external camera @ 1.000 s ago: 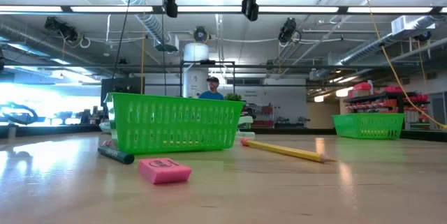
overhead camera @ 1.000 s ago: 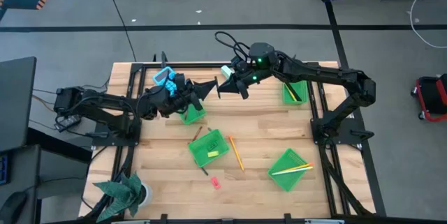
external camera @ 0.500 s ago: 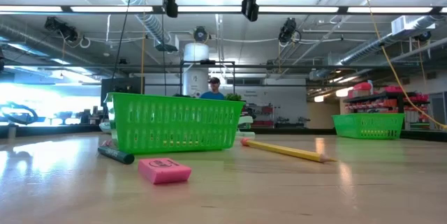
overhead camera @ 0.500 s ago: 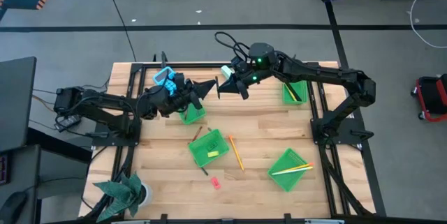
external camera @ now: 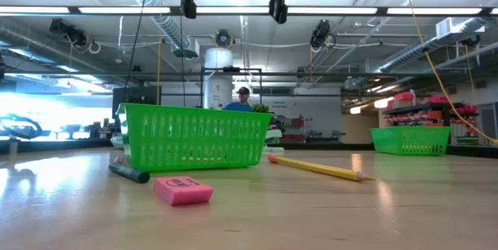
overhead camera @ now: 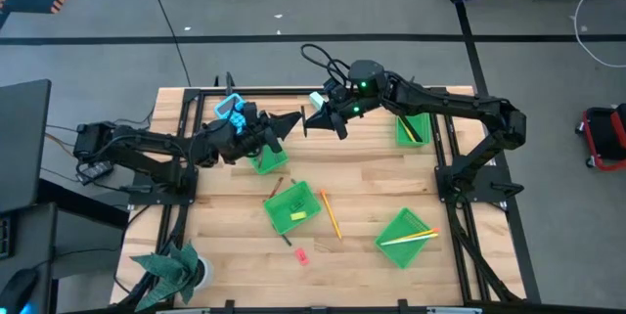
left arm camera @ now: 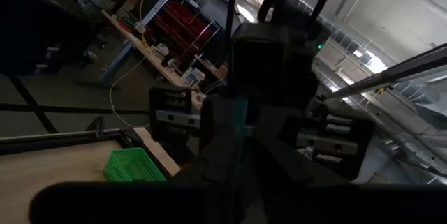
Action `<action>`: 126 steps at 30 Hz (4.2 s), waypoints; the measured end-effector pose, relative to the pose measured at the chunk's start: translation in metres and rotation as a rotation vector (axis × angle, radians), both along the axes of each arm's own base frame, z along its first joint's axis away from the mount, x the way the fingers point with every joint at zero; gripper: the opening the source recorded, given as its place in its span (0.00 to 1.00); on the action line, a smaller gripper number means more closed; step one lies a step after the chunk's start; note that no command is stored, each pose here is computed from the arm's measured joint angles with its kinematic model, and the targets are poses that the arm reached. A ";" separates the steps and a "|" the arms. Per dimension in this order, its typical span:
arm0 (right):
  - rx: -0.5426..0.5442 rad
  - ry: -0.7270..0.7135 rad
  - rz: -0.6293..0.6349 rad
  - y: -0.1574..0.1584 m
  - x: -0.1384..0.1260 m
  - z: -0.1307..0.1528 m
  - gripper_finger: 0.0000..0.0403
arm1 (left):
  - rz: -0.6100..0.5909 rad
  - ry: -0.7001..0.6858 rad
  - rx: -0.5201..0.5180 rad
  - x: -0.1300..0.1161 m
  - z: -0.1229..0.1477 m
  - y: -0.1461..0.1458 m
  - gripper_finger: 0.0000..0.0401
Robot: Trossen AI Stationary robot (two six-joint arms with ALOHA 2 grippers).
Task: Sort crayons/erasers/pens/pencils in bins
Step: Put the top green crayon into the top left green bin, then put the top red crayon into the top left green bin
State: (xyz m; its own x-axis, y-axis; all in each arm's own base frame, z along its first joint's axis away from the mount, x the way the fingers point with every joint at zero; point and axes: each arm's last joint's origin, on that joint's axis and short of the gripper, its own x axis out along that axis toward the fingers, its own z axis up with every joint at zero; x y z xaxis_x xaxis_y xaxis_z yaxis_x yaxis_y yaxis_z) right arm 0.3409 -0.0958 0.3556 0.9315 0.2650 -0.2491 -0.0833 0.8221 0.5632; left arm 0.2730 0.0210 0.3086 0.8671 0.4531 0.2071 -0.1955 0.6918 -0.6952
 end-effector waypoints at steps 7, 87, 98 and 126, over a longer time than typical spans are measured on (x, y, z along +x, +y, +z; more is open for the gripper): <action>0.021 0.003 0.018 0.001 0.000 0.000 0.07 | -0.070 0.061 -0.035 -0.010 0.003 0.002 0.33; 0.120 0.078 -0.048 -0.005 -0.006 -0.003 0.46 | -0.225 0.385 -0.035 -0.015 0.021 0.044 0.06; 0.160 0.079 -0.106 -0.029 -0.015 -0.002 0.46 | -0.052 0.628 -0.271 -0.043 0.000 0.056 0.09; 0.158 0.075 -0.133 -0.039 -0.019 -0.002 0.46 | 0.028 0.923 -0.595 -0.065 -0.100 0.058 0.08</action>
State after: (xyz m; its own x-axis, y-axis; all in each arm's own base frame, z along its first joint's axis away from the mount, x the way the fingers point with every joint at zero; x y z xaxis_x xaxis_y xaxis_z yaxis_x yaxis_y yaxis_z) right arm 0.3214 -0.1349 0.3540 0.9412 0.1829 -0.2842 0.0667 0.7238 0.6868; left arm 0.2079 0.0791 0.2086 0.5636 0.2871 -0.7746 -0.8225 0.2815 -0.4942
